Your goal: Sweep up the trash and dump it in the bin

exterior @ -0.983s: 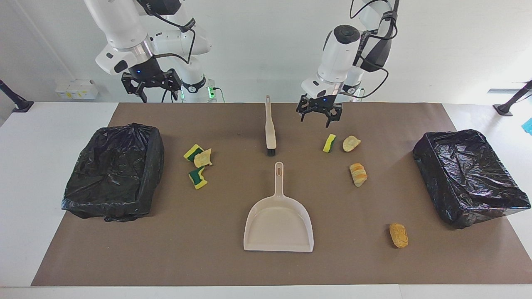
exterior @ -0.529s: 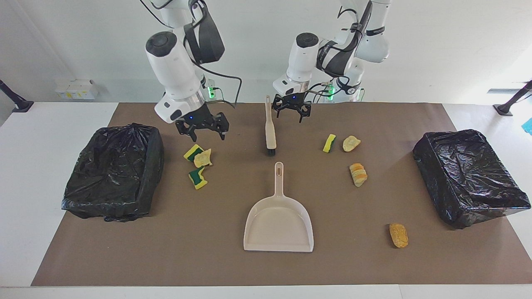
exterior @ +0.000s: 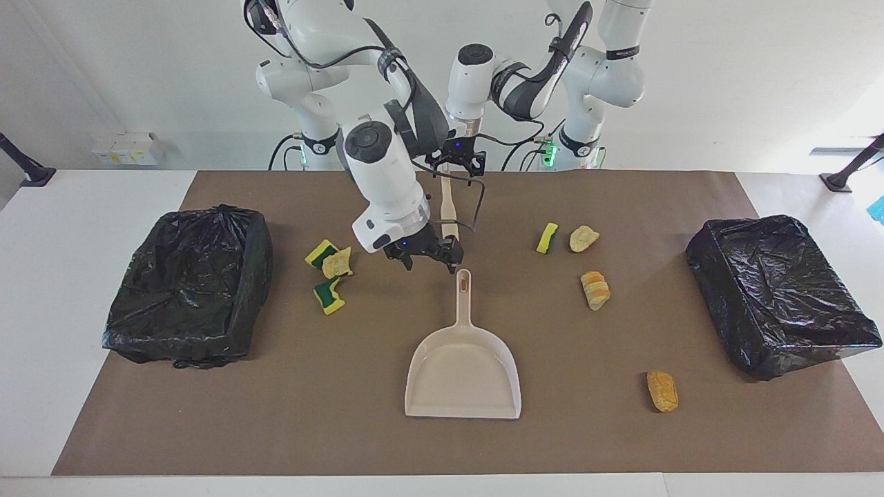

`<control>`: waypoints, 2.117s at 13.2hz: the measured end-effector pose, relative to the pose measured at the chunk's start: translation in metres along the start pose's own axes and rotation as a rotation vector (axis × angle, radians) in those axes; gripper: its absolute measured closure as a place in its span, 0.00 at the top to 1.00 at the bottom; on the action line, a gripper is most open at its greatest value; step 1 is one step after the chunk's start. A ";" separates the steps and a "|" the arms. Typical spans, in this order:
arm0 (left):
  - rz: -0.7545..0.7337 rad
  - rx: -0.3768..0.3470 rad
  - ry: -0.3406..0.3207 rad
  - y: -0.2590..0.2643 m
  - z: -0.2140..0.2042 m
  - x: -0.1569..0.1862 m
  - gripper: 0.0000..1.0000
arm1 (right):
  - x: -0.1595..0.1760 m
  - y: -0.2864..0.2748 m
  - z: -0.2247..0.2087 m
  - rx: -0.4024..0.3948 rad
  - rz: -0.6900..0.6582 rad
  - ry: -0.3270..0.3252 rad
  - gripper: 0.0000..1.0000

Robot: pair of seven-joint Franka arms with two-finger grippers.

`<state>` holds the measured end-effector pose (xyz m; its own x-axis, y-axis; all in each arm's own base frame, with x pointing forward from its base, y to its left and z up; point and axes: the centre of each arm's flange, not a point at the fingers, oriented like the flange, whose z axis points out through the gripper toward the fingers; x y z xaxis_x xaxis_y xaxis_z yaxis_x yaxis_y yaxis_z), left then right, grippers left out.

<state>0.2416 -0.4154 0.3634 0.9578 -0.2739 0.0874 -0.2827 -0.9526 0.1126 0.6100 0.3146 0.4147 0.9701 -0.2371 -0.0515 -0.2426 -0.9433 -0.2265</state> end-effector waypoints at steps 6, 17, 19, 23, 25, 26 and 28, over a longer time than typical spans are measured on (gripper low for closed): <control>-0.003 -0.010 -0.010 0.002 0.033 0.004 0.96 | -0.001 -0.032 0.048 -0.065 -0.060 0.026 1.00; -0.013 -0.006 -0.006 -0.001 0.021 0.007 0.56 | -0.005 -0.051 0.074 -0.098 -0.124 0.066 0.41; -0.014 0.003 -0.015 -0.002 0.020 0.006 0.32 | -0.004 -0.052 0.074 -0.097 -0.125 0.069 0.32; -0.019 0.031 -0.045 -0.007 0.018 0.004 0.26 | -0.001 -0.048 0.071 -0.134 -0.164 0.070 0.32; -0.040 0.052 -0.064 -0.016 0.013 0.007 0.26 | 0.004 -0.041 0.062 -0.171 -0.290 0.053 0.32; -0.055 0.065 -0.073 -0.023 0.006 0.010 0.26 | 0.009 -0.035 0.055 -0.179 -0.362 0.044 0.32; -0.092 0.089 -0.076 -0.042 -0.015 0.018 0.26 | 0.025 -0.014 0.033 -0.188 -0.511 0.021 0.32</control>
<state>0.2697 -0.3778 0.3749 0.9816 -0.1908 0.0047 -0.1908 -0.9812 0.0281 0.6372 0.3293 0.3841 0.9649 0.2596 0.0395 0.2611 -0.9645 -0.0395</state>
